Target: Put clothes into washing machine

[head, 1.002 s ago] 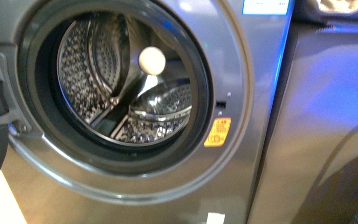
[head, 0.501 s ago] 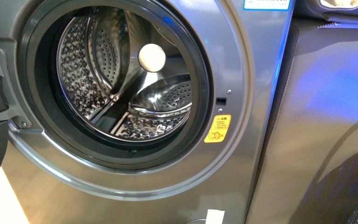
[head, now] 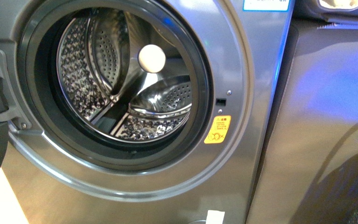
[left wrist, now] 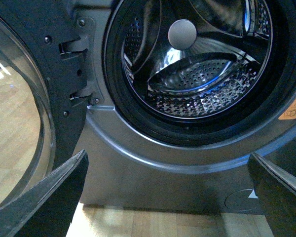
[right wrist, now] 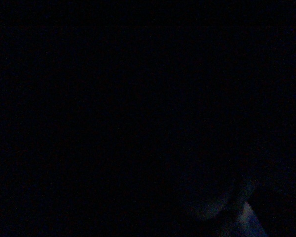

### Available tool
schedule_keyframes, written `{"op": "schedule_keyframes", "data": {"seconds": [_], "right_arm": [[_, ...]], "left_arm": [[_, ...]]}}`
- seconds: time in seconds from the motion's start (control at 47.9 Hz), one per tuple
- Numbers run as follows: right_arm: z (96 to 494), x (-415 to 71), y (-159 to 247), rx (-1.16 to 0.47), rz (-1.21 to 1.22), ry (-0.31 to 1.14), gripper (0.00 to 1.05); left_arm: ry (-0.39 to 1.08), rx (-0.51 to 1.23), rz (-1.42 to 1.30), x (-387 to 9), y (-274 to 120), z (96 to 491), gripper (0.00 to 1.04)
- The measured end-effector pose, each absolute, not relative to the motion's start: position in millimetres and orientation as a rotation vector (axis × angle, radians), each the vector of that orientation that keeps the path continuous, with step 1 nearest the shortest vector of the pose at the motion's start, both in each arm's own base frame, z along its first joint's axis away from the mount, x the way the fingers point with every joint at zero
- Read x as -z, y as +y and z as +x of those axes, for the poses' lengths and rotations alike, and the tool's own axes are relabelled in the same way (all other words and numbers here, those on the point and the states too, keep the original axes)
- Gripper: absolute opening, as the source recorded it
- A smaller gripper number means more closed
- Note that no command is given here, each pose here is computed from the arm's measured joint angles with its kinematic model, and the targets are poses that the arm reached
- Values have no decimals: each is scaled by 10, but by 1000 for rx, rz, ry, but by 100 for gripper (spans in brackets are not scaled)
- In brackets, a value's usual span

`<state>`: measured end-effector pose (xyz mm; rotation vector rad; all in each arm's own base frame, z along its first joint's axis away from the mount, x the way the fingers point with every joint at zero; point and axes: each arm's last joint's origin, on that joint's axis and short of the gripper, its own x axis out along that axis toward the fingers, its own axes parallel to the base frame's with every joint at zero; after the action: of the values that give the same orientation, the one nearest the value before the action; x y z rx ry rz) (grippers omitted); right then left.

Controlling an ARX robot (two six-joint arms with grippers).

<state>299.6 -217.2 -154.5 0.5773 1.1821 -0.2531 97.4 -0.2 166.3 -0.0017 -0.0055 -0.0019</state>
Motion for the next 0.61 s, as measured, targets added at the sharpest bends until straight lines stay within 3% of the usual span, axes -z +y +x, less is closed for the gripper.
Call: {"op": "schedule_keyframes", "data": {"seconds": [0.125, 0.188, 0.605], "right_arm": [[3024, 1206, -2153, 224, 577, 1106, 19], [3049, 1018, -2168, 213, 564, 1063, 13], [2811, -434, -2276, 153, 436, 724, 11]], "left_arm": [[-6, 2, -2, -1663, -2, 974, 98], [-6, 2, -2, -1663, -2, 974, 98], [-6, 2, -2, -1663, -2, 974, 98]]}}
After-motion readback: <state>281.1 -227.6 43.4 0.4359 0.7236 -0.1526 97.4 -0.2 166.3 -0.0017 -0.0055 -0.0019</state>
